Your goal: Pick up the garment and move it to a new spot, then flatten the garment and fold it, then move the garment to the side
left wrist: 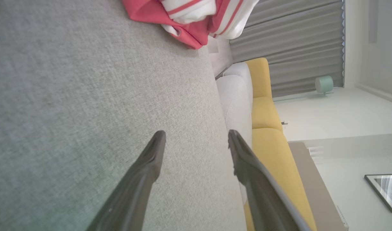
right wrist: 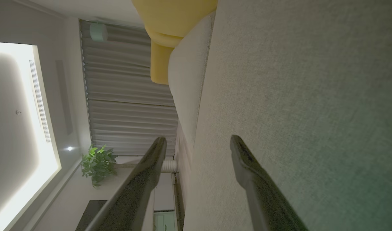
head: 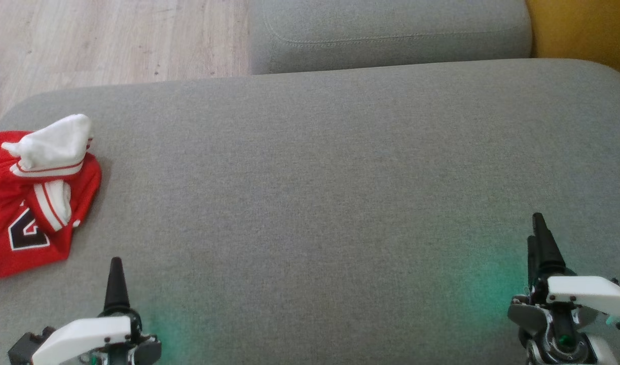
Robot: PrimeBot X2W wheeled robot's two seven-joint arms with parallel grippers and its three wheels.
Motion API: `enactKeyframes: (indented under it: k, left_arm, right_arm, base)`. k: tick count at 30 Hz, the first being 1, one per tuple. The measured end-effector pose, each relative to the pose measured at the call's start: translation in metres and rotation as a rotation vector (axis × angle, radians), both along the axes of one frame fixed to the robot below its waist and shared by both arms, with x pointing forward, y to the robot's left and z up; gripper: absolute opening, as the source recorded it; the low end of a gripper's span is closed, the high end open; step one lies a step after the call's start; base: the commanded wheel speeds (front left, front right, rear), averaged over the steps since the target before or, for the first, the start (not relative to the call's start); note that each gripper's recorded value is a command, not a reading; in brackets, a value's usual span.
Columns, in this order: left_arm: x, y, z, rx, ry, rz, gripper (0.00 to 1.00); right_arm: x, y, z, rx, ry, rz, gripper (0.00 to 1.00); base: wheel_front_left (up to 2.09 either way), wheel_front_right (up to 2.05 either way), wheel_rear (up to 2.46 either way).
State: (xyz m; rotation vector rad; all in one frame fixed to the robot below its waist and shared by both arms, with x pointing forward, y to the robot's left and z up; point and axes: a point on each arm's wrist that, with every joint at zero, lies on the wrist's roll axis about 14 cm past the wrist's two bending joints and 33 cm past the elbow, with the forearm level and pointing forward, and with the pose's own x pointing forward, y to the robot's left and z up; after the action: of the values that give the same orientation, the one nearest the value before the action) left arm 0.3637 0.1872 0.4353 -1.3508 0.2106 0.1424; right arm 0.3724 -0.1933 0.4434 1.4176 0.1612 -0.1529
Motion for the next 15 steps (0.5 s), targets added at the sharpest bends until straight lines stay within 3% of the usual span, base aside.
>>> enactKeyframes:
  k: [15]
  left_arm:
    - [0.010, -0.006, 0.003, 0.256, -0.002, -0.073, 1.00]
  right_arm:
    - [0.011, 0.010, 0.002, -0.236, 0.001, 0.074, 1.00]
  base:
    - [0.00, 0.00, 0.00]
